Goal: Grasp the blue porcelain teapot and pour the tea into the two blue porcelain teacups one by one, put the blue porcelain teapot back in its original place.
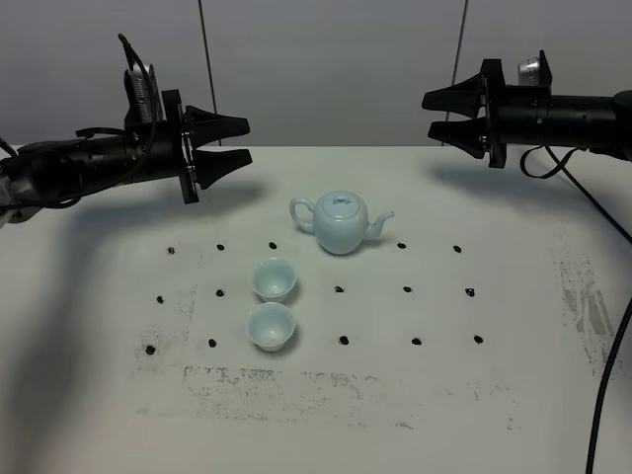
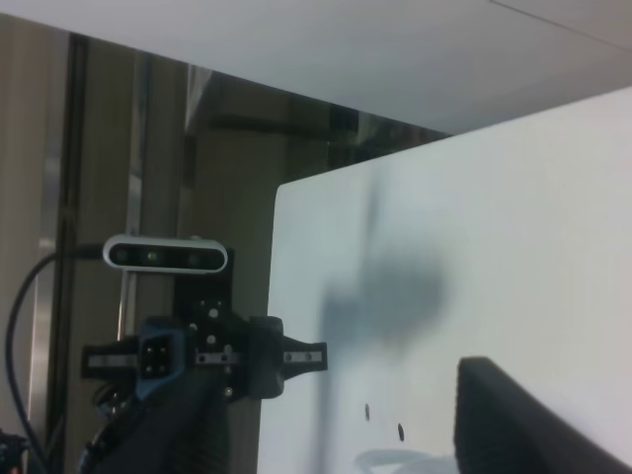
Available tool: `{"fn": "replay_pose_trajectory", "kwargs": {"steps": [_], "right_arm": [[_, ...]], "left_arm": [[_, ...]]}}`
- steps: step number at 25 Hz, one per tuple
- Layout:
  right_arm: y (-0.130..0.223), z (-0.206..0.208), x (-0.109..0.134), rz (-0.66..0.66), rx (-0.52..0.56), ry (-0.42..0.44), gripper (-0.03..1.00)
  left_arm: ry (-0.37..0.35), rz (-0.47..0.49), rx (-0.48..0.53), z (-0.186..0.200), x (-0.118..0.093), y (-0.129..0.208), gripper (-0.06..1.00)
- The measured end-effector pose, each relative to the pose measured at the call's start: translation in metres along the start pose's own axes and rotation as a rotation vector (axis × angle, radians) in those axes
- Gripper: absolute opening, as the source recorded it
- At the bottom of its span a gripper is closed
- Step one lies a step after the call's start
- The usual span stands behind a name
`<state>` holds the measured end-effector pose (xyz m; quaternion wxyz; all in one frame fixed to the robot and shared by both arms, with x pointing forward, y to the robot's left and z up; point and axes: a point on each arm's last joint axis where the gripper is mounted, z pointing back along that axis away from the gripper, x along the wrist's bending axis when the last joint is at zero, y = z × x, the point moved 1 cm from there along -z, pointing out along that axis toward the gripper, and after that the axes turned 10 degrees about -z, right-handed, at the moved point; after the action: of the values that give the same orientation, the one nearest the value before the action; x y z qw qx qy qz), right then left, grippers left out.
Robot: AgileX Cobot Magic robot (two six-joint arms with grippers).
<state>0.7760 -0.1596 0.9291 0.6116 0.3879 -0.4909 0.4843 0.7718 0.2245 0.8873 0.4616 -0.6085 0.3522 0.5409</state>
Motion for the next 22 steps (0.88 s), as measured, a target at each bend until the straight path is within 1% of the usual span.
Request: {"fn": "replay_pose_trajectory", "kwargs": {"steps": [5,11,14,16,18,19,22], "right_arm": [[0.001,0.000,-0.003,0.000,0.006,0.028,0.49],[0.001,0.000,-0.003,-0.002,0.006,0.027,0.49],[0.001,0.000,-0.003,0.039,0.006,0.028,0.49],[0.001,0.000,-0.003,0.108,0.007,0.028,0.49],[0.000,0.000,-0.001,0.196,0.008,0.035,0.49],[-0.001,0.001,0.001,0.255,0.010,0.043,0.49],[-0.003,0.004,0.012,0.377,0.011,0.083,0.49]], "left_arm": [[0.000,0.000,0.000,0.000,0.000,0.000,0.50],[0.000,0.000,0.000,0.000,0.000,0.000,0.50],[0.000,-0.020,0.000,0.000,0.000,0.000,0.50],[0.000,-0.062,0.000,0.000,0.000,0.000,0.50],[0.000,-0.123,0.000,0.000,0.000,0.000,0.50],[0.000,-0.165,0.000,0.000,0.000,0.000,0.50],[0.000,-0.281,0.001,0.000,-0.004,-0.001,0.50]]}}
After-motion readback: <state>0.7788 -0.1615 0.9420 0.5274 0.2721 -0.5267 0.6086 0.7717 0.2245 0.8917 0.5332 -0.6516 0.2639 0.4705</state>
